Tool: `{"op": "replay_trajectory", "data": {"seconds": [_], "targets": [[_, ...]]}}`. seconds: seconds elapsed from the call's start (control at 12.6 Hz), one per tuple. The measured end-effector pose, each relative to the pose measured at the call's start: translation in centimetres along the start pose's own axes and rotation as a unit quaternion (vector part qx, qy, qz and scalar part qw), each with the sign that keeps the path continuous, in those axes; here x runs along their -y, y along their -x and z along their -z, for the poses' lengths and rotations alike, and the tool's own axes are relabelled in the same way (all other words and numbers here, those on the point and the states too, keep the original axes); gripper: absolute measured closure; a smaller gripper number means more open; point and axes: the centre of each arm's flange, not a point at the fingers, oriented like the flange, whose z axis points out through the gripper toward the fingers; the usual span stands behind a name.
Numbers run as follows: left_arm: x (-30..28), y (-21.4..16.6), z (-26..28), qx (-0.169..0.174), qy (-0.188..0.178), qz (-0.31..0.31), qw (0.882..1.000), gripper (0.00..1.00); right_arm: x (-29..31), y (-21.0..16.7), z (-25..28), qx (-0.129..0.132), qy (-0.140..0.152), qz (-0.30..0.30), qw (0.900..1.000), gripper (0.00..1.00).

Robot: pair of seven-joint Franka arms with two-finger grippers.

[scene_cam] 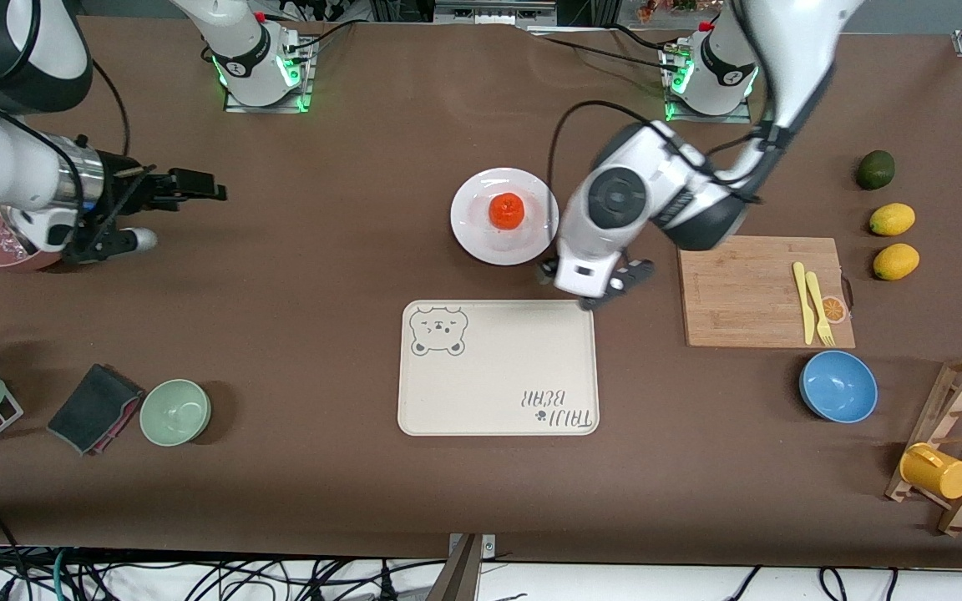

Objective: Place orange and plate with both arms
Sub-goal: 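Withdraw the left gripper while the right gripper reaches toward the plate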

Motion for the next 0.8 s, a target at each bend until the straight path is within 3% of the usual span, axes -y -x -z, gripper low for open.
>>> {"op": "replay_trajectory", "data": {"seconds": [0.24, 0.48, 0.8], "targets": [[6.6, -8.1, 3.3, 0.004, -0.005, -0.026, 1.0, 0.0, 1.2, -0.7, -3.7, 0.004, -0.084, -0.01, 0.996, 0.0], [15.2, -16.3, 6.0, 0.024, -0.006, -0.082, 0.996, 0.0, 4.0, -1.3, -7.6, -0.008, -0.117, 0.018, 0.993, 0.0], [25.4, -23.4, 8.9, 0.019, 0.02, -0.153, 0.988, 0.0, 2.3, -2.6, -14.0, -0.002, -0.212, 0.069, 0.975, 0.0]]}}
